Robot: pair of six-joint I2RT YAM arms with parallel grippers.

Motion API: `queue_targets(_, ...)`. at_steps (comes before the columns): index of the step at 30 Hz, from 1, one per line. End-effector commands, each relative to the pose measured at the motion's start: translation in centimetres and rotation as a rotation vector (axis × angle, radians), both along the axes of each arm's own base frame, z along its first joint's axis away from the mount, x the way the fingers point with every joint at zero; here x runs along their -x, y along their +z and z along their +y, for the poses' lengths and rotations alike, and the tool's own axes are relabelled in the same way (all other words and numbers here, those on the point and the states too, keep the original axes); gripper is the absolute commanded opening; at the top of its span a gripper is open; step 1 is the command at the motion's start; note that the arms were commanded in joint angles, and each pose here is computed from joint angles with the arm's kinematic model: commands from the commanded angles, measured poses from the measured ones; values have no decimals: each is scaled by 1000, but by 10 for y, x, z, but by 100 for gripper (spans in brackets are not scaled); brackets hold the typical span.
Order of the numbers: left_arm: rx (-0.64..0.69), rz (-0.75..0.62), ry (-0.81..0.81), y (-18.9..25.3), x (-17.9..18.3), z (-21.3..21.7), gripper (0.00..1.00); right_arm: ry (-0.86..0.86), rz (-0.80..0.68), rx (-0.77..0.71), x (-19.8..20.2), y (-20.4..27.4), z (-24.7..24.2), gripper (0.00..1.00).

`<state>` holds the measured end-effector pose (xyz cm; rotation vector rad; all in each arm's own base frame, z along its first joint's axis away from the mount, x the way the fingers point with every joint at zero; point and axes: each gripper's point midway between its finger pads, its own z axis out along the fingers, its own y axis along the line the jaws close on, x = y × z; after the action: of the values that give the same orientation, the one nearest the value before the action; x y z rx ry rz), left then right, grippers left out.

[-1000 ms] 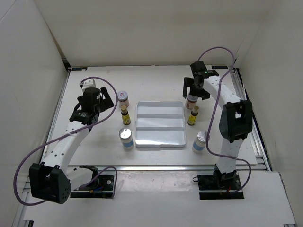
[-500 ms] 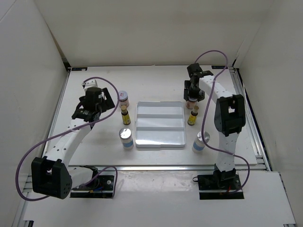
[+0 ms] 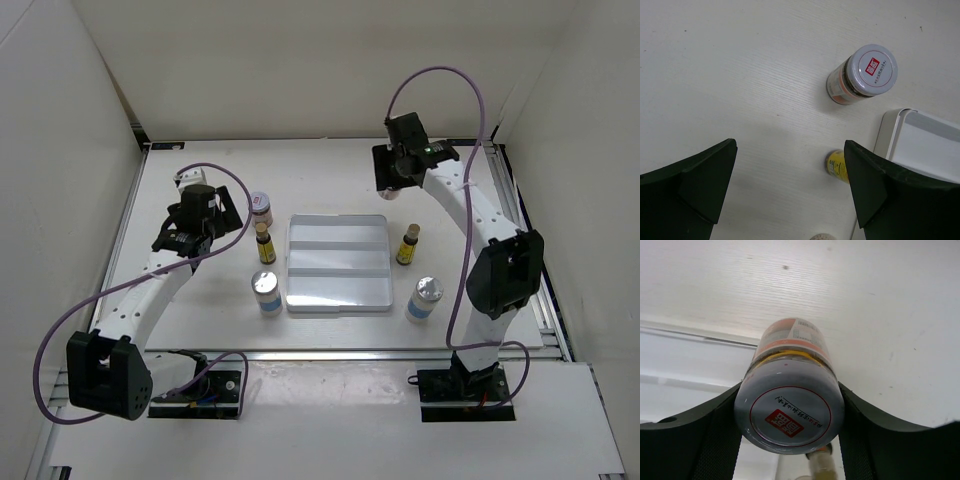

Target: Organize the condiment bottles

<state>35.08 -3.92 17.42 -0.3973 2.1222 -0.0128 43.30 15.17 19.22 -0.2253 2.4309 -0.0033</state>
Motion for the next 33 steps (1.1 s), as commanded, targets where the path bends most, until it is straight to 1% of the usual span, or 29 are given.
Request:
queue_targets(1,-1,-30,-2,16,-4,-1,99,118,-84,-56,-4,28,35,3)
queue_targets(3,-1,-30,-2,16,-4,-1,99,126,-47,-60,1,15,48,2)
queue_targets(6,-3,-21,-2,13,-5,-2,99,164,42,-69,20,-17,68,0)
queue_targets(8,-3,-21,-2,13,-5,-2,99,161,54,-73,22,-22,73,0)
queue_targets(10,-3,-21,-2,13,-5,-2,99,152,93,-49,30,-42,78,0)
queue_targets(17,-1,-30,-2,17,-7,-2,99,100,157,-41,43,-63,71,0)
queue_targets(21,-3,-21,-2,13,-7,-2,99,58,174,18,43,-80,59,1)
queue_targets(24,0,-11,-9,10,-8,-4,99,45,192,32,43,-91,58,10)
queue_targets(25,5,-10,-17,10,-8,-5,99,44,205,40,43,-97,58,18)
queue_targets(27,-6,9,-22,4,-9,-5,99,35,210,36,41,-102,59,25)
queue_targets(28,-9,12,-35,3,-9,-7,99,35,220,42,41,-107,59,34)
queue_targets(31,-20,17,-53,4,-13,-8,99,24,222,36,40,-111,61,42)
queue_targets(33,-17,33,-62,2,-15,-11,99,15,223,30,40,-111,61,66)
